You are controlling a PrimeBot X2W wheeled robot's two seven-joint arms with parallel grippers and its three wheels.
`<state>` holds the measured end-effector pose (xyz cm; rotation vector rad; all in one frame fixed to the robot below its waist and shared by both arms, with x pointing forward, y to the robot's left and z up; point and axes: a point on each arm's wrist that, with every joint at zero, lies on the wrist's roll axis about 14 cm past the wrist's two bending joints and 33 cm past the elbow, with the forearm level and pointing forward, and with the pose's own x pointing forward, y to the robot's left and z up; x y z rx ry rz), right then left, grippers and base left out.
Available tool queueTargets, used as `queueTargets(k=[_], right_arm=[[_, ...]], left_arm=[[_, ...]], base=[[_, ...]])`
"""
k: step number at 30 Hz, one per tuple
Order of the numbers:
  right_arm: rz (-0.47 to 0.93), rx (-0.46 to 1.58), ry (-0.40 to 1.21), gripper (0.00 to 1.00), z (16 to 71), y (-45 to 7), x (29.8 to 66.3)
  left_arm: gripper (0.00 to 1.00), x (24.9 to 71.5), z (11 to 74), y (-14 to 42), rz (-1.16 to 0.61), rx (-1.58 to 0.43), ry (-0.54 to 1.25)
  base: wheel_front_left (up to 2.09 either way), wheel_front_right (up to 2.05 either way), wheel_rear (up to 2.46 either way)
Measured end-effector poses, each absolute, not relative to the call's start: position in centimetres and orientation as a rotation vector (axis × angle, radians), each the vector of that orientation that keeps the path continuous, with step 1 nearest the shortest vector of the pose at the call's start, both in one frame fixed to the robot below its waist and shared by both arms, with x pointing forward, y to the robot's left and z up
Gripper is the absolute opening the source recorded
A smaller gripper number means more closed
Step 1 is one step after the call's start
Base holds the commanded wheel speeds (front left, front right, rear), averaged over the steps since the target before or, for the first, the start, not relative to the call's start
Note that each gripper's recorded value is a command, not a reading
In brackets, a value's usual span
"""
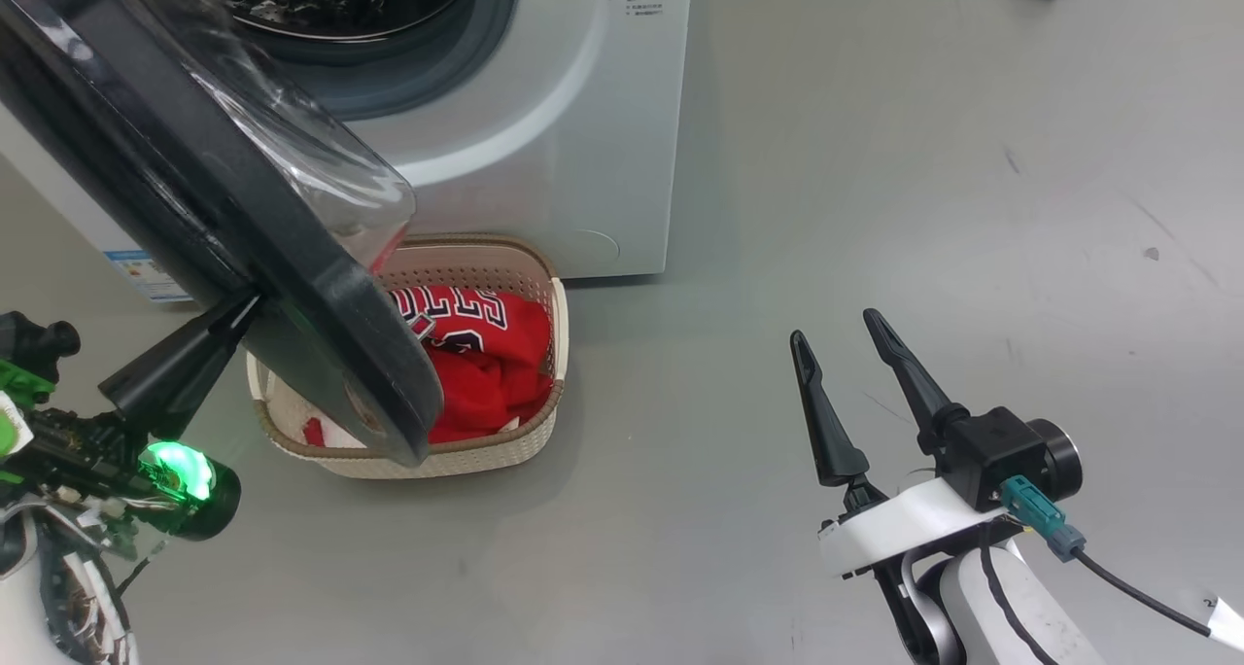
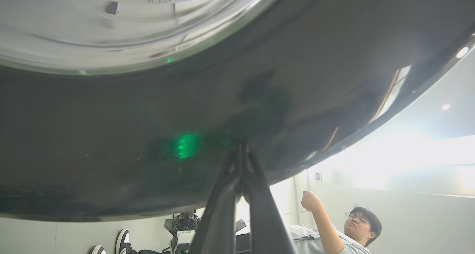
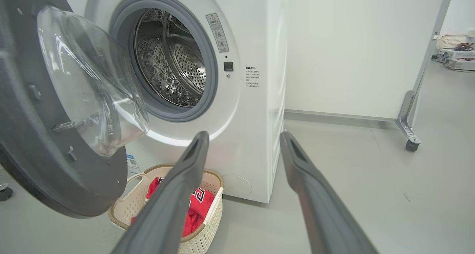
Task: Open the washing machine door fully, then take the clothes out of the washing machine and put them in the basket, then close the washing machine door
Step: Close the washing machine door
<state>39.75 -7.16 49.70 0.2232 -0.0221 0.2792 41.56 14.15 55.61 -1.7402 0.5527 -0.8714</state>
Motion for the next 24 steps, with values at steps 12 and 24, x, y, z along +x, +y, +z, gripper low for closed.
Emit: queueTargets(k=[12,24], right_arm=[[0.167,0.213,-0.026,1.0,49.7,-10.7,38.7],[0.098,0.214,-0.03,1.0,49.7,-12.7,38.4]], left_arm=[[0.0,43.9,55.1,9.7,-0.883,-1.796,0.601],[0.0,45.2,54.0,7.3,-0.832,-1.873,0.611]], base=[[0.0,0.0,0.0],[0.0,0.0,0.0]])
